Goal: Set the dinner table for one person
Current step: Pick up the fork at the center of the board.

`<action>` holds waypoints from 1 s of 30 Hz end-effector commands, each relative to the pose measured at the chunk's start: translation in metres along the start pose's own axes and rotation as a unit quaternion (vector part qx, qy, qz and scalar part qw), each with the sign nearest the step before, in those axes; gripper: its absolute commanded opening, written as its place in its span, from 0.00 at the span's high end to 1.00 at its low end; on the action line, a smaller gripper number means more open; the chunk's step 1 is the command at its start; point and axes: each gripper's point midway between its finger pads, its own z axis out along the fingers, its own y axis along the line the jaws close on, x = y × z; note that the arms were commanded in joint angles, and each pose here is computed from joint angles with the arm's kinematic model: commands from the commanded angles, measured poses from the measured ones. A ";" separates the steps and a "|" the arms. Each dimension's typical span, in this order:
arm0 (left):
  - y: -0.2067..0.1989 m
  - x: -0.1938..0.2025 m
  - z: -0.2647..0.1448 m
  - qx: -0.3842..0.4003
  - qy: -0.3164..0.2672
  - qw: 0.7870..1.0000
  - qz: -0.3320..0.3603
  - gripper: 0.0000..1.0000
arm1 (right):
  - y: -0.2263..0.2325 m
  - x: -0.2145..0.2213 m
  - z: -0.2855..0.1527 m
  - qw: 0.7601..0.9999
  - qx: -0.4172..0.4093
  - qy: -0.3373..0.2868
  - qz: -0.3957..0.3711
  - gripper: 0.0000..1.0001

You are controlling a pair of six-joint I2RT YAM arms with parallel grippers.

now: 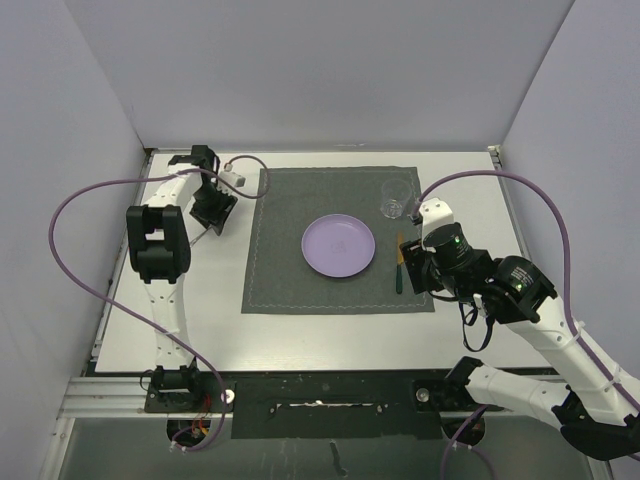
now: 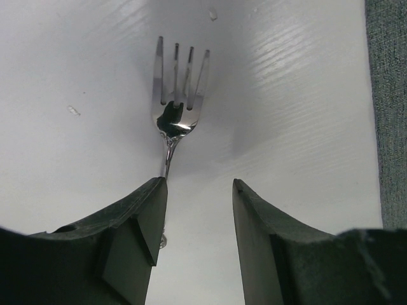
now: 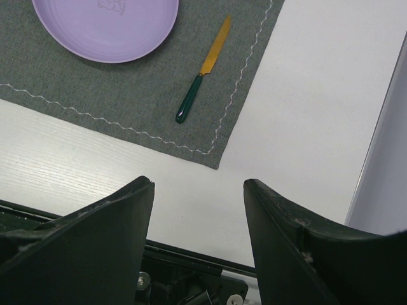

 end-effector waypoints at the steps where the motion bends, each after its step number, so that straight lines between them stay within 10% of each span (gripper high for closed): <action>1: 0.007 -0.015 -0.012 -0.003 -0.040 0.999 0.030 0.56 | -0.003 -0.007 -0.005 1.000 0.004 -0.020 0.011 0.41; 30: 0.025 -0.006 0.025 -0.015 -0.005 1.000 0.018 0.68 | -0.001 -0.008 0.000 1.000 0.009 -0.010 0.006 0.40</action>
